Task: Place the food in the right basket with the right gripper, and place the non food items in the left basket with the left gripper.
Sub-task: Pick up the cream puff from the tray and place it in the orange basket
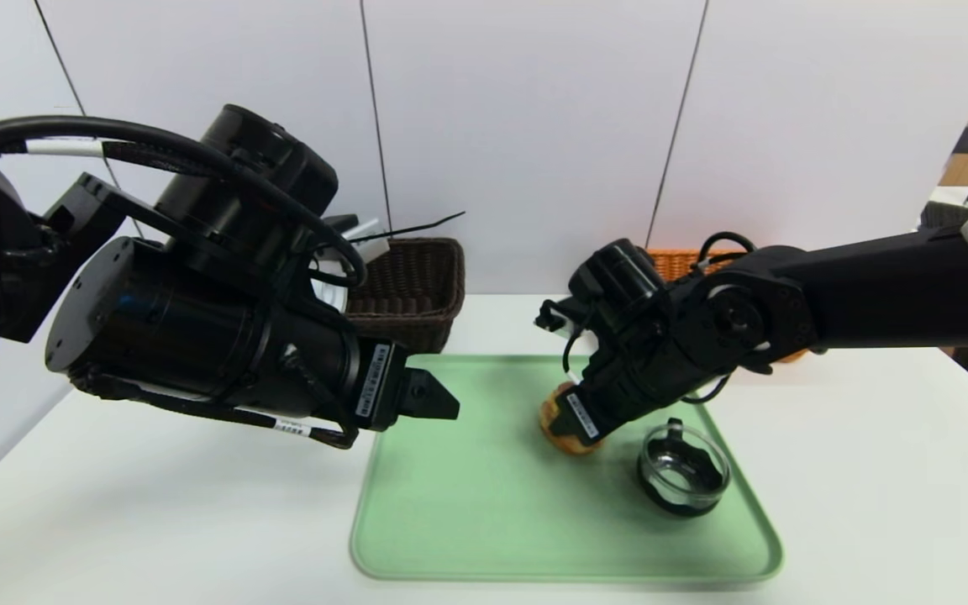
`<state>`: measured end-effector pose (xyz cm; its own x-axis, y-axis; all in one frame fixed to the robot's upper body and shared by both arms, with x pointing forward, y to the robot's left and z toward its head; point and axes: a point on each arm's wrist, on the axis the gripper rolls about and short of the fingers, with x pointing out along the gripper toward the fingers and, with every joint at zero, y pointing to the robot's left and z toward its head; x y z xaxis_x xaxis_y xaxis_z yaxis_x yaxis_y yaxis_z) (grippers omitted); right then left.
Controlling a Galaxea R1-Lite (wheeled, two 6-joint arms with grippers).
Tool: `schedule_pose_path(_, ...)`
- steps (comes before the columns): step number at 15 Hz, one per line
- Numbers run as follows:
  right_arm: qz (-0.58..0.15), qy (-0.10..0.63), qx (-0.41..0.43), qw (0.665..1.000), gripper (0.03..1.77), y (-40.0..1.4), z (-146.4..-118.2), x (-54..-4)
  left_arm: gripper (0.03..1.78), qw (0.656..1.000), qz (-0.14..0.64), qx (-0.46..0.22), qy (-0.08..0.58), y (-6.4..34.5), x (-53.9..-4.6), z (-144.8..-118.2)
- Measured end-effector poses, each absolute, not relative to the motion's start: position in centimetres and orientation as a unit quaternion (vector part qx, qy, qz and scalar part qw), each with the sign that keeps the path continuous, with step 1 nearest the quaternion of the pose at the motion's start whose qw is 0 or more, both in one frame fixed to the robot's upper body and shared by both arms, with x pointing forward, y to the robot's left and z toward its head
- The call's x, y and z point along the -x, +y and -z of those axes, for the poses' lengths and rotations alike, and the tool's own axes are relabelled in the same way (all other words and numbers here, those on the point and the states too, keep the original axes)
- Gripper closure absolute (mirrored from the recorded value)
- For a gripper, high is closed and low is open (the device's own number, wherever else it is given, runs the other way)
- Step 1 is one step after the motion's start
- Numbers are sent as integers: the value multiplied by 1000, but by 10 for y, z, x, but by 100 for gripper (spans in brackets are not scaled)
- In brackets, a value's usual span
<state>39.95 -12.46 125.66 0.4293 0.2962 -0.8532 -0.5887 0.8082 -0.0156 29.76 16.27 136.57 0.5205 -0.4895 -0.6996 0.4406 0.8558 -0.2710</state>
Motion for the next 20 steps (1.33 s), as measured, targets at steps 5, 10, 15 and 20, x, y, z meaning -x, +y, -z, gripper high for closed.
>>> schedule_pose_path(5,-265,455,150,837,102,-126,-1263,-400,12,874,271,35,401,162,-299,-1368)
schedule_pose_path(10,-256,403,123,870,104,-143,-1305,-399,12,875,274,35,397,163,-297,-1370)
schedule_pose_path(15,-205,329,74,919,104,-185,-1353,-415,12,876,276,36,394,163,-297,-1371)
schedule_pose_path(20,-128,290,31,948,104,-236,-1370,-447,12,876,275,36,395,163,-297,-1370)
